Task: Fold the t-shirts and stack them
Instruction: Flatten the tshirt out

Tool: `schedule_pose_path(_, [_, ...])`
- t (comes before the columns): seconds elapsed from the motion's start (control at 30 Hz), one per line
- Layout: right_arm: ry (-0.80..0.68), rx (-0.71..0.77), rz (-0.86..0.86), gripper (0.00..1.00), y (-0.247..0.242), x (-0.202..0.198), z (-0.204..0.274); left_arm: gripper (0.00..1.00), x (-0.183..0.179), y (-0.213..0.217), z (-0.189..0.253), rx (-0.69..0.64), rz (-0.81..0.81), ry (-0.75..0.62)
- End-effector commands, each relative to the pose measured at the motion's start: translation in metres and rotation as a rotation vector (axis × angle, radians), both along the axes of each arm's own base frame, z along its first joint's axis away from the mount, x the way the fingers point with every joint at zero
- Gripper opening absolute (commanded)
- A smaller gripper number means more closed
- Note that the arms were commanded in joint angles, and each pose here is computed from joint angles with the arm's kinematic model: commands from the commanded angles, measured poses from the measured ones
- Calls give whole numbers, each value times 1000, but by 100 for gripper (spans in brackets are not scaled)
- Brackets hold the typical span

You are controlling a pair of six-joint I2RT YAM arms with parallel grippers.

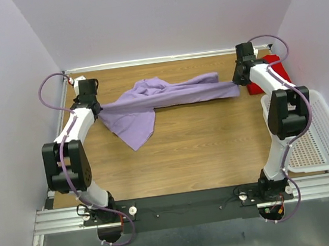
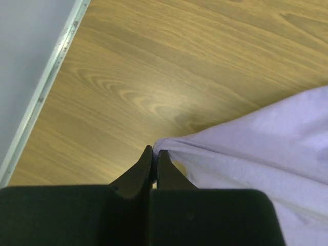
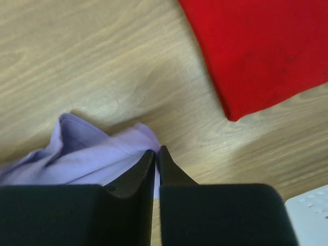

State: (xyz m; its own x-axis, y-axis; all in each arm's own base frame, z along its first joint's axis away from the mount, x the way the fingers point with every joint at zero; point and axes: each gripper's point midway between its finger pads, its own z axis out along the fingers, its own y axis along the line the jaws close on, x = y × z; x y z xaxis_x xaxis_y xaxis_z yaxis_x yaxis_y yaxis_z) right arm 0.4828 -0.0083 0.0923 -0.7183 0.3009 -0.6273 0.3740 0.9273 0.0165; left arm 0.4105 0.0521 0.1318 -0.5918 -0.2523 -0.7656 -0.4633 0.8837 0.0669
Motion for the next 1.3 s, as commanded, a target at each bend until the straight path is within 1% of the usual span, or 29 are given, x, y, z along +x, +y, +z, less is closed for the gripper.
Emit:
schedule_pose_path(0.0, [11,-4,-44,17,-12,0,8,6,29,7,-5,-49,24,-45])
schedule_pose_path(0.03, [15,14,-38,27,-9,-2,6,11,43,-1,2,-83,-8,-86])
schedule_pose_path(0.1, [23,46,-12,38,0,-4,4,23,54,-7,5,-110,-35,-108])
schedule_pose_path(0.13, [24,77,8,48,6,-8,5,34,61,-11,13,-118,-45,-133])
schedule_pose_path(0.17, [23,88,17,52,10,-9,6,41,62,-13,18,-114,-50,-143])
schedule_pose_path(0.2, [13,92,27,55,13,-11,11,57,61,-12,23,-105,-47,-153])
schedule_pose_path(0.23, [14,112,45,56,19,-14,12,64,59,-11,27,-100,-44,-161])
schedule_pose_path(0.27, [12,127,65,58,23,-16,14,69,51,-10,34,-97,-43,-173])
schedule_pose_path(0.3, [12,146,85,58,29,-19,16,73,46,-25,36,-98,-78,-175])
schedule_pose_path(0.33, [5,183,137,58,47,-25,20,77,39,-28,37,-98,-87,-176])
schedule_pose_path(0.37, [12,188,171,58,56,-30,19,77,22,-33,33,-104,-94,-159])
schedule_pose_path(0.4, [10,192,201,58,65,-33,21,77,12,-39,29,-111,-105,-147])
schedule_pose_path(0.43, [12,189,256,58,85,-42,23,74,-8,-45,8,-133,-106,-89])
schedule_pose_path(0.47, [14,189,276,58,93,-46,23,72,-19,-50,1,-147,-116,-70])
schedule_pose_path(0.5, [17,212,313,58,107,-52,24,72,-30,-55,5,-166,-124,-83])
schedule_pose_path(0.53, [37,219,356,58,125,-63,18,71,-50,-70,-16,-193,-157,-20])
schedule_pose_path(0.6, [38,234,385,58,141,-74,20,71,-69,-91,-21,-245,-185,-11])
schedule_pose_path(0.63, [45,241,421,58,157,-81,18,71,-82,-110,-31,-252,-229,23])
schedule_pose_path(0.77, [81,267,477,59,178,-107,9,72,-114,-137,-57,-298,-237,115])
schedule_pose_path(0.83, [95,278,498,60,184,-116,6,72,-119,-140,-65,-311,-224,136])
schedule_pose_path(1.0, [111,279,516,66,182,-130,2,71,-128,-148,-84,-275,-227,198])
schedule_pose_path(1.27, [108,305,573,69,184,-147,8,72,-130,-157,-102,-262,-208,254])
